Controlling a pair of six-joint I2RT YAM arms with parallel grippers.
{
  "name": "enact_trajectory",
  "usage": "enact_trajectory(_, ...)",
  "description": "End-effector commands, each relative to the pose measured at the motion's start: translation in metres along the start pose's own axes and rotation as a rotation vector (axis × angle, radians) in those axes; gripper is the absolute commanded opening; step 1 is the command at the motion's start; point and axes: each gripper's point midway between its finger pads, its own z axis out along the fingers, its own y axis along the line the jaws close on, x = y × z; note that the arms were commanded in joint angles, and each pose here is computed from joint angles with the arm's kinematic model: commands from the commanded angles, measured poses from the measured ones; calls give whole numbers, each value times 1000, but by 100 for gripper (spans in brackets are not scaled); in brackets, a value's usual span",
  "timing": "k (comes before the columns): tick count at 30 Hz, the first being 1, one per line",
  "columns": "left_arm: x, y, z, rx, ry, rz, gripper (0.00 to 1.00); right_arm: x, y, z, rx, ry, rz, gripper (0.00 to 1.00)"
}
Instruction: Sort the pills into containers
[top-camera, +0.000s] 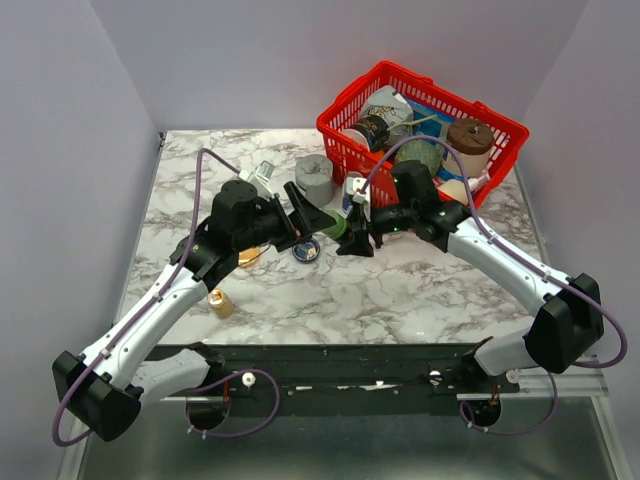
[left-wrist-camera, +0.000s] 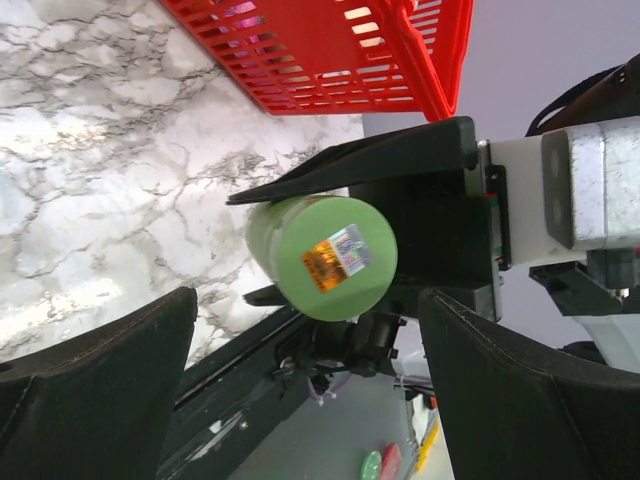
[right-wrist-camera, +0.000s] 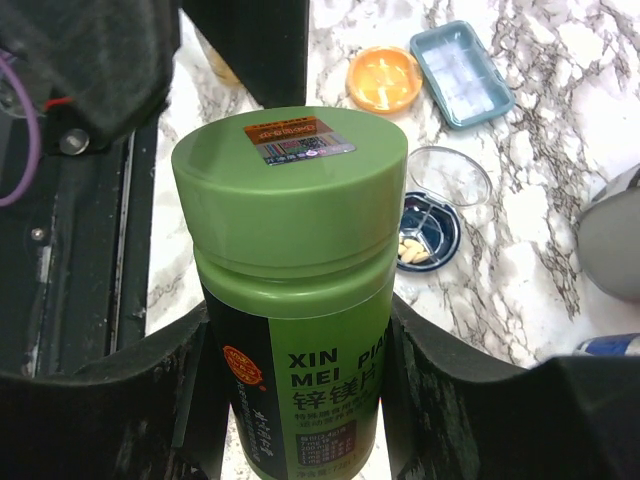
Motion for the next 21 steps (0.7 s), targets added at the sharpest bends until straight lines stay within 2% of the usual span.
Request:
enact_trajectory(1, -7, -16, 9, -19, -37, -31, 97, -3, -8, -2, 47, 1, -58, 17)
enact_trajectory(6, -10, -5, 17, -138, -47, -10, 93, -2, -9, -1, 52, 6, -60, 17)
enact_trajectory(10, -11, 0, 20, -199, -47, 26, 81, -1, -9, -1, 51, 11, -55, 17)
enact_trajectory(11, -10, 2, 22, -213, -40, 33, 80, -2, -9, -1, 52, 10, -58, 17)
enact_trajectory(12, -10, 1, 22, -217, -38, 41, 76, -1, -9, -1, 51, 11, -57, 17)
enact_trajectory(13, -8, 2, 23, -223, -31, 51, 68, 0, -9, 0, 50, 14, -52, 17)
enact_trajectory(15, -6, 4, 26, -232, -18, 60, 59, -1, -9, 0, 45, 12, -53, 17)
enact_trajectory(21, 5, 0, 31, -201, 45, 102, 55, -1, -7, 1, 31, 6, -42, 17)
